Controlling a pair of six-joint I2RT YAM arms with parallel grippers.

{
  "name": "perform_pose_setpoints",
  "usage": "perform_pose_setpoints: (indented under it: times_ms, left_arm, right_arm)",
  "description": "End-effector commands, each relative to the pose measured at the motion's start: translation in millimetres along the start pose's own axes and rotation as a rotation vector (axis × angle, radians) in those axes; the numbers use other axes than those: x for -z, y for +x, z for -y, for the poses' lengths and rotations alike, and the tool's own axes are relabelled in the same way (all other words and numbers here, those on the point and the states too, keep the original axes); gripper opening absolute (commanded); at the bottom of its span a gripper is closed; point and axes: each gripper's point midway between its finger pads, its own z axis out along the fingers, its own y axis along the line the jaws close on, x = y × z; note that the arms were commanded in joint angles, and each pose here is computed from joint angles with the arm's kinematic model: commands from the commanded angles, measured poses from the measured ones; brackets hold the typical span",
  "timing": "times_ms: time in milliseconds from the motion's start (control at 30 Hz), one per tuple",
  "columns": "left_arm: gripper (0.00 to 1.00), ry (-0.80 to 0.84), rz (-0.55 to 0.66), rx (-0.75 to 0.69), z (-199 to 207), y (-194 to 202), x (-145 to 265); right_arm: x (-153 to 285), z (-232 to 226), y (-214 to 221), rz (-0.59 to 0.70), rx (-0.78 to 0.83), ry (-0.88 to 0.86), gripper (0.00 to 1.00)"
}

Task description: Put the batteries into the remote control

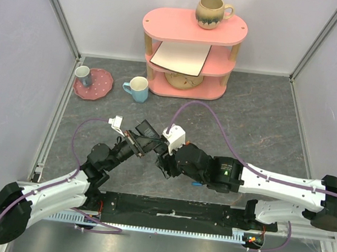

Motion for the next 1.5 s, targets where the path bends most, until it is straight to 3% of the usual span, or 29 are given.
perform_pose_setpoints:
  times_ms: [0,400,600,800,1000,1300,1467]
  left_arm:
    - [0.02,0.098,0.048,0.02,26,-12,1]
    - [0.02,0.087,0.027,0.023,20,-7,1]
    - [0.02,0.096,0.047,0.015,22,-10,3]
    - [0.02,0.118,0.091,-0.009,26,-17,7]
    - [0.02,0.135,0.109,-0.037,30,-21,7]
    - [0.02,0.134,0.107,-0.035,29,-20,7]
    - [0.02,0.144,0.112,-0.033,31,-22,7]
  right_arm:
    - [16,4,-30,0.075,-0.03,0.026,0.62]
    - [38,13,-80,0.212,-0.085,0.075,0.7]
    - [39,52,-69,0.219,-0.318,0.118,0.83]
    - [21,57,-31,0.128,-0.529,-0.047,0.91]
    - [13,40,-31,0.146,-0.665,-0.225,0.95]
    - [8,29,-37,0.19,-0.73,-0.335,0.97]
    - [2,22,-28,0.15,-0.711,-0.37,0.93]
